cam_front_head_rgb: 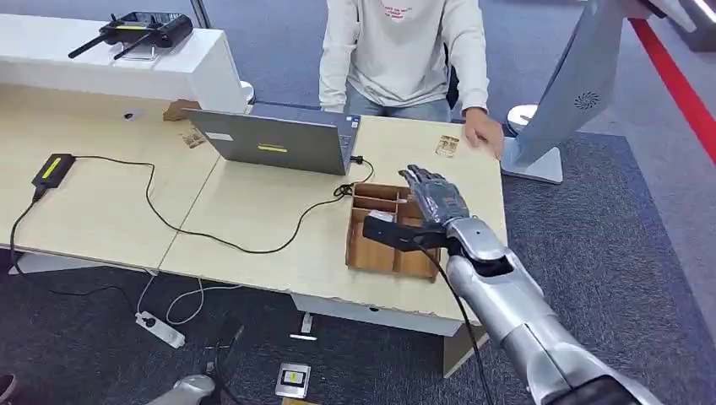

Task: Pass the card to the sensor for recognition and then transmit it.

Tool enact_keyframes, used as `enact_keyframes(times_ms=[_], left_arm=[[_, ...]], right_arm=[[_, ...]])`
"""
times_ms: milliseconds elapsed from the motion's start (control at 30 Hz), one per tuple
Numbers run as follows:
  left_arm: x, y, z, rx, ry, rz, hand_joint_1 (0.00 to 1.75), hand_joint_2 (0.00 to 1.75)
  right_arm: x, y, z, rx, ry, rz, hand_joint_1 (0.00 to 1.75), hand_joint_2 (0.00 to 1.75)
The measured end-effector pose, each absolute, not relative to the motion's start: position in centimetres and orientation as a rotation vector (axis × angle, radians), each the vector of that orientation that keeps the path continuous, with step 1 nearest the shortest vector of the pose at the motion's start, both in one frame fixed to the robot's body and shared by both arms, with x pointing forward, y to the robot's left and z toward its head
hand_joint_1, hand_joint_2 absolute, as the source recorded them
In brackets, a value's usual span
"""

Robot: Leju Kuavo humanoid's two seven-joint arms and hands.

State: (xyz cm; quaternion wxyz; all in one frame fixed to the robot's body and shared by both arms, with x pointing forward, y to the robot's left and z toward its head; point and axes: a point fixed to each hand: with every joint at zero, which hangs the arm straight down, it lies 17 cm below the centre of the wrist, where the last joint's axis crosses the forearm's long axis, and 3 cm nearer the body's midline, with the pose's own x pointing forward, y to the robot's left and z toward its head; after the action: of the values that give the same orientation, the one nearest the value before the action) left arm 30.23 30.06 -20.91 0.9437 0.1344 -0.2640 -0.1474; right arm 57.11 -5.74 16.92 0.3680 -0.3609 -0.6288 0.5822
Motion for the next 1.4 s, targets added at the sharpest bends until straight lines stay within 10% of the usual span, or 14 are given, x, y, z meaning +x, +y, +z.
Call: enact_keyframes(times_ms=[1400], left_arm=[[30.7, 30.0, -20.7, 0.288, -0.538, -0.365, 0.00, 0.00]], right_arm=[[60.2, -8.0, 17.8, -0.972, -1.523, 1.549, 0.00, 1.75]])
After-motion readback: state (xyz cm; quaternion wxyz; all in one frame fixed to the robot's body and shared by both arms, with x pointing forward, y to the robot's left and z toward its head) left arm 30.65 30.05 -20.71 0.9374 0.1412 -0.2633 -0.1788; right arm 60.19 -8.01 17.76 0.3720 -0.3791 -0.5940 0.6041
